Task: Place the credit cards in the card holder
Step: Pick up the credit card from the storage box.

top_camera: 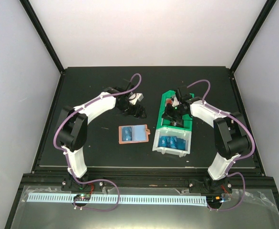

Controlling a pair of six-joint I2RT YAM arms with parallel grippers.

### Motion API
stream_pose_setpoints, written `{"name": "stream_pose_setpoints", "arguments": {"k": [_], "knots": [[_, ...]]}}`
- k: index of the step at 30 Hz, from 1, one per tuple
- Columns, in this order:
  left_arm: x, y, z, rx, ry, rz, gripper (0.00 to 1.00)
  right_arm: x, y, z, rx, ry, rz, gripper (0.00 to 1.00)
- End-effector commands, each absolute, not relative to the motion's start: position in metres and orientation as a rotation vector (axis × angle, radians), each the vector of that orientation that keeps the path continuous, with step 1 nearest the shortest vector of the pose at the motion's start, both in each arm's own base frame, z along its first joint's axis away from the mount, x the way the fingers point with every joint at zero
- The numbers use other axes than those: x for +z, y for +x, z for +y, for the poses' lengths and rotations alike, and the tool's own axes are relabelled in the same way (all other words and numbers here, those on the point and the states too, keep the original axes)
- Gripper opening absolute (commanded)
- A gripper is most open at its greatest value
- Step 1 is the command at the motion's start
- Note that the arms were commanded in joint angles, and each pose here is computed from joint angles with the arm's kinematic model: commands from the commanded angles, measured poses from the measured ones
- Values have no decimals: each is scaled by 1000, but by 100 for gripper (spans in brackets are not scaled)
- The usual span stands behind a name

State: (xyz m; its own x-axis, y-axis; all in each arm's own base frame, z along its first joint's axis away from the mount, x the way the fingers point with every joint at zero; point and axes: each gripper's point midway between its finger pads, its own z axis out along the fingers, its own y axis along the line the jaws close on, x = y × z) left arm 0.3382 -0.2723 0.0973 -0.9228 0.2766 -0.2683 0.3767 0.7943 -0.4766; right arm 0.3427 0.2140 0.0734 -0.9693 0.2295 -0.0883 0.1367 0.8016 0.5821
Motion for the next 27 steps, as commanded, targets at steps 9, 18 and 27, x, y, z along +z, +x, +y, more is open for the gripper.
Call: {"name": "stream_pose_setpoints", "arguments": {"k": [9, 18, 27], "knots": [[104, 337, -272, -791, 515, 2783, 82, 107, 343, 214, 892, 219, 2779, 4], [122, 336, -270, -811, 477, 2732, 82, 134, 329, 182, 649, 155, 2801, 1], [196, 316, -273, -1007, 438, 2527, 99, 229, 310, 237, 1224, -145, 2433, 1]]}}
